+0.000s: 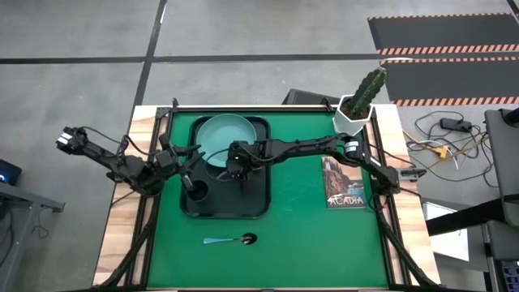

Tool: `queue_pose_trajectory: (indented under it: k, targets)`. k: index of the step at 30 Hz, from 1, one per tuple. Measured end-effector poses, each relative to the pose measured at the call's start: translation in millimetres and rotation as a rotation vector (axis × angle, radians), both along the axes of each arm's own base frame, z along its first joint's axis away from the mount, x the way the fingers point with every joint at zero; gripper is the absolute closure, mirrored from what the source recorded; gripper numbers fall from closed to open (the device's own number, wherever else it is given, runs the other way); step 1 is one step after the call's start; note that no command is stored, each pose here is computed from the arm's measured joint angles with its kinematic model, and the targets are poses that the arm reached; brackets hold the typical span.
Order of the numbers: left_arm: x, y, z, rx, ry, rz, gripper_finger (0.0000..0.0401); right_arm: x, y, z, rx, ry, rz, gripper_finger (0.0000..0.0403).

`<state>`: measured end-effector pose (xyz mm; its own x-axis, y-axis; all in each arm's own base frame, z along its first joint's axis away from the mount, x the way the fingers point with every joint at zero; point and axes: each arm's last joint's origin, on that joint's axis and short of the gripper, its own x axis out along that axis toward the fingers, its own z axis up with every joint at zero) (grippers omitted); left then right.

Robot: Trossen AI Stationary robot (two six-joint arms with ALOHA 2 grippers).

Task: Pick and place plate/cup/fork/spoon on tray
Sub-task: Put the pink fork on the black tray

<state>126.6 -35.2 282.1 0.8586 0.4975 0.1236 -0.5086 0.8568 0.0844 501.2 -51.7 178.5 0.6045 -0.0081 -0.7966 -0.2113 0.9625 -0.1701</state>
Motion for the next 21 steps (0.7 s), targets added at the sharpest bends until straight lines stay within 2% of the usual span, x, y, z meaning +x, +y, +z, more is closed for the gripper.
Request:
queue_pose_trajectory:
  k: [5,10,16,21]
  targets:
    - [0,0,0,0.0,0.001,0.0,0.0305,0,1,-2,0.0,0.005,0.008,0.0296]
    - [0,0,0,0.0,0.001,0.0,0.0305,-2,1,2,0.012,0.011,-0.007,0.0287]
    - [0,0,0,0.0,0.001,0.0,0.0305,-17,3,22,0.03,0.082,-0.021,0.03]
    - [0,0,0,0.001,0.002,0.0,0.0305,-35,6,27,0.075,0.14,-0.032,0.0317]
